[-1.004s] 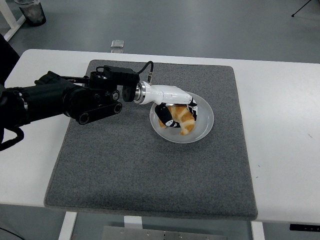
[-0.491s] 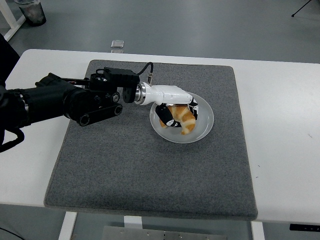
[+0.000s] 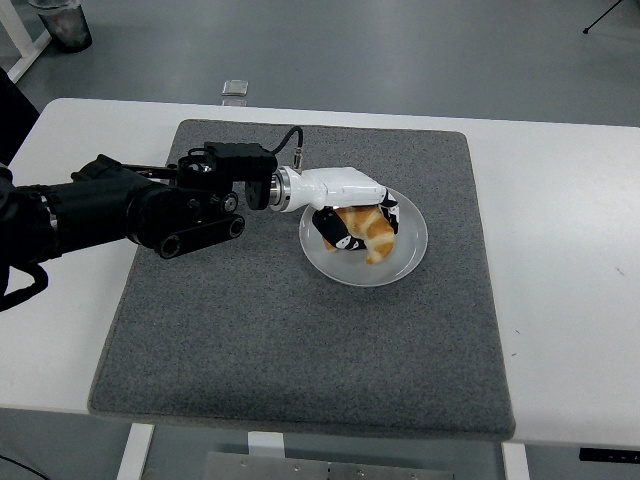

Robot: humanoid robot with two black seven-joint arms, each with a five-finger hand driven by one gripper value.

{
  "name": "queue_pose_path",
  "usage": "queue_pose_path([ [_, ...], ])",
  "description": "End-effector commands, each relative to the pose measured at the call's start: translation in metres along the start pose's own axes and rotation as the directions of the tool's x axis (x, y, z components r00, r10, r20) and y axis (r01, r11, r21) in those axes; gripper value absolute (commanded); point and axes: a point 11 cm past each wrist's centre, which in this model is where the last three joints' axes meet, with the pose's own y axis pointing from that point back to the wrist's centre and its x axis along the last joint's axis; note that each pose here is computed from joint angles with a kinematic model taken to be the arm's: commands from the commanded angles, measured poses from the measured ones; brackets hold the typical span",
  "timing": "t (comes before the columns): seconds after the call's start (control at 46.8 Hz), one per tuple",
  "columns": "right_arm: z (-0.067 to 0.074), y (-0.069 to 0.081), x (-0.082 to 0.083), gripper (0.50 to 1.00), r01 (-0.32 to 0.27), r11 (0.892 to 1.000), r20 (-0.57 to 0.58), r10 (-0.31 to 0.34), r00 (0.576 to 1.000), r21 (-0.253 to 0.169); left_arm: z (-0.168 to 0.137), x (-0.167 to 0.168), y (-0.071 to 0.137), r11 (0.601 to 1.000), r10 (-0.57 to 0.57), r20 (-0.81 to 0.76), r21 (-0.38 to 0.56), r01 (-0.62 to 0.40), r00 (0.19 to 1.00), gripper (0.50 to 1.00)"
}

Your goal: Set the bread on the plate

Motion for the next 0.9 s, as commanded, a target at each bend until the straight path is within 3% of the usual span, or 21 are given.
queue_pose_path([
  [0.0, -0.001, 0.000, 0.000, 0.952, 0.000, 1.000, 0.000, 0.000, 1.000, 0.001, 0.000, 0.001, 0.000, 1.000, 0.004, -0.001, 0.002, -0.004, 1.000, 0.752],
  [0.085, 0.000, 0.000, 0.000, 0.952, 0.000, 1.000, 0.000, 0.000, 1.000, 0.000, -0.001, 0.002, 0.000, 1.000, 0.011, -0.006, 0.002, -0.011, 1.000, 0.842],
  [0.406, 0.000, 0.000, 0.000, 0.952, 0.000, 1.000, 0.000, 0.000, 1.000, 0.000, 0.002, 0.006, -0.001, 1.000, 0.030, -0.026, -0.006, -0.030, 0.999, 0.983],
  [0.876, 0.000, 0.000, 0.001, 0.952, -0.002, 1.000, 0.000, 0.002, 1.000, 0.000, 0.002, 0.074, 0.011, 0.962, 0.269, -0.139, -0.005, -0.273, 0.953, 0.992],
])
